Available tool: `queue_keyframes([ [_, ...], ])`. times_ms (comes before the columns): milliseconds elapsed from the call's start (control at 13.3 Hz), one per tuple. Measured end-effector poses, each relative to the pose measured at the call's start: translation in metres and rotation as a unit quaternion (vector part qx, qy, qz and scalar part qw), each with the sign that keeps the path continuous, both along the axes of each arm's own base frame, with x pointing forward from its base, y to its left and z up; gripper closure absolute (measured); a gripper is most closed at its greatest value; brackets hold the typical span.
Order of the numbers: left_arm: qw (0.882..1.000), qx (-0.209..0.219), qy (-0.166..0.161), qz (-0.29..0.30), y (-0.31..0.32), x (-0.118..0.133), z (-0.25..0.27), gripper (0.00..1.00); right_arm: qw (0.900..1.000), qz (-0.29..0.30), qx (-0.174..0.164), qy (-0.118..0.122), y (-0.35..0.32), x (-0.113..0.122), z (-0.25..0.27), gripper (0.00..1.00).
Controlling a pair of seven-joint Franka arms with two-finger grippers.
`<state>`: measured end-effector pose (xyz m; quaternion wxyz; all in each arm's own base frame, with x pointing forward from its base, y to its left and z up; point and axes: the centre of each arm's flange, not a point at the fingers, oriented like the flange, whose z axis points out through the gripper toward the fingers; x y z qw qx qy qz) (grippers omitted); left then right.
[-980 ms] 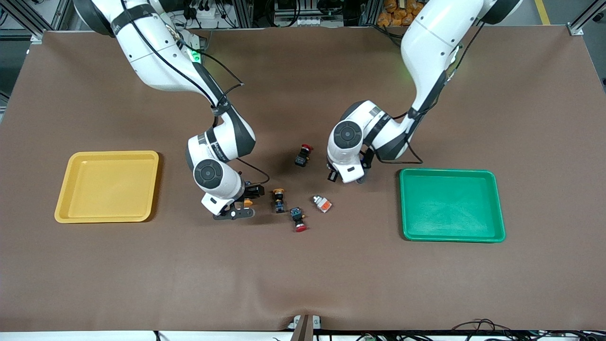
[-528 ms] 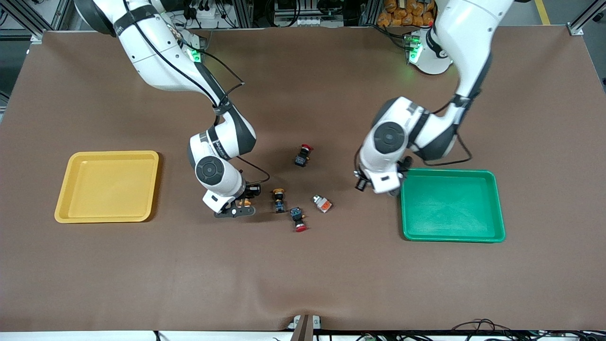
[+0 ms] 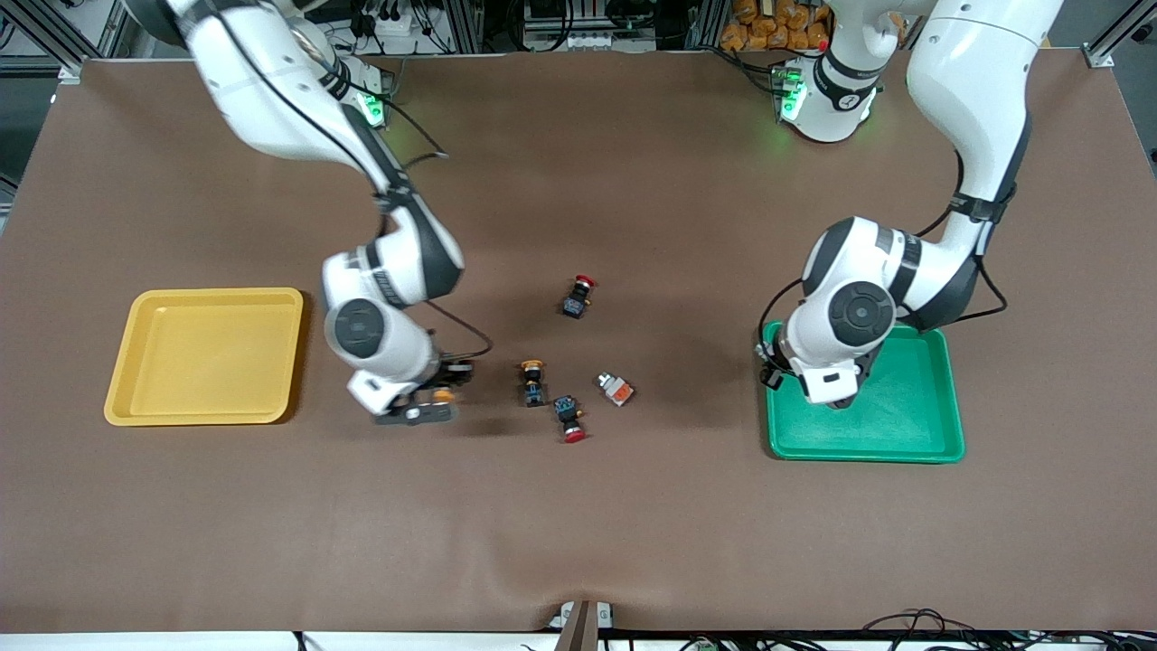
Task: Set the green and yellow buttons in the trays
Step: 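Place the white button in the green tray while the right gripper drops the yellow one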
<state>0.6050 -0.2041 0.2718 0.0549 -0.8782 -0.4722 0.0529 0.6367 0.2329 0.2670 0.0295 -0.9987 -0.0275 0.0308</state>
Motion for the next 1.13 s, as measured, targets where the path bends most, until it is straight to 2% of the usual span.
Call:
queue_keyframes([
  [151, 1.0, -0.002, 0.0, -0.017, 0.017, 0.006, 0.001, 0.59, 1.0, 0.008, 0.005, 0.004, -0.072, 0.016, 0.038, 0.59],
  [302, 0.999, -0.007, -0.001, -0.036, 0.038, 0.012, 0.003, 0.59, 1.0, 0.014, 0.009, 0.022, -0.147, 0.021, 0.058, 0.59],
  [603, 0.995, -0.02, -0.002, -0.095, 0.098, 0.025, 0.01, 0.59, 0.997, 0.036, 0.031, 0.058, -0.292, 0.007, 0.056, 0.59],
  [830, 0.988, -0.028, 0.012, -0.151, 0.16, 0.03, -0.003, 0.59, 0.995, 0.053, 0.047, 0.072, -0.347, -0.01, 0.036, 0.58],
  [980, 0.984, -0.02, 0.022, -0.176, 0.193, 0.03, -0.019, 0.59, 0.994, 0.061, 0.052, 0.078, -0.356, -0.014, 0.027, 0.45],
  [1131, 0.981, -0.007, 0.021, -0.191, 0.208, 0.033, -0.032, 0.59, 0.993, 0.072, 0.055, 0.08, -0.345, -0.012, 0.023, 0.24],
])
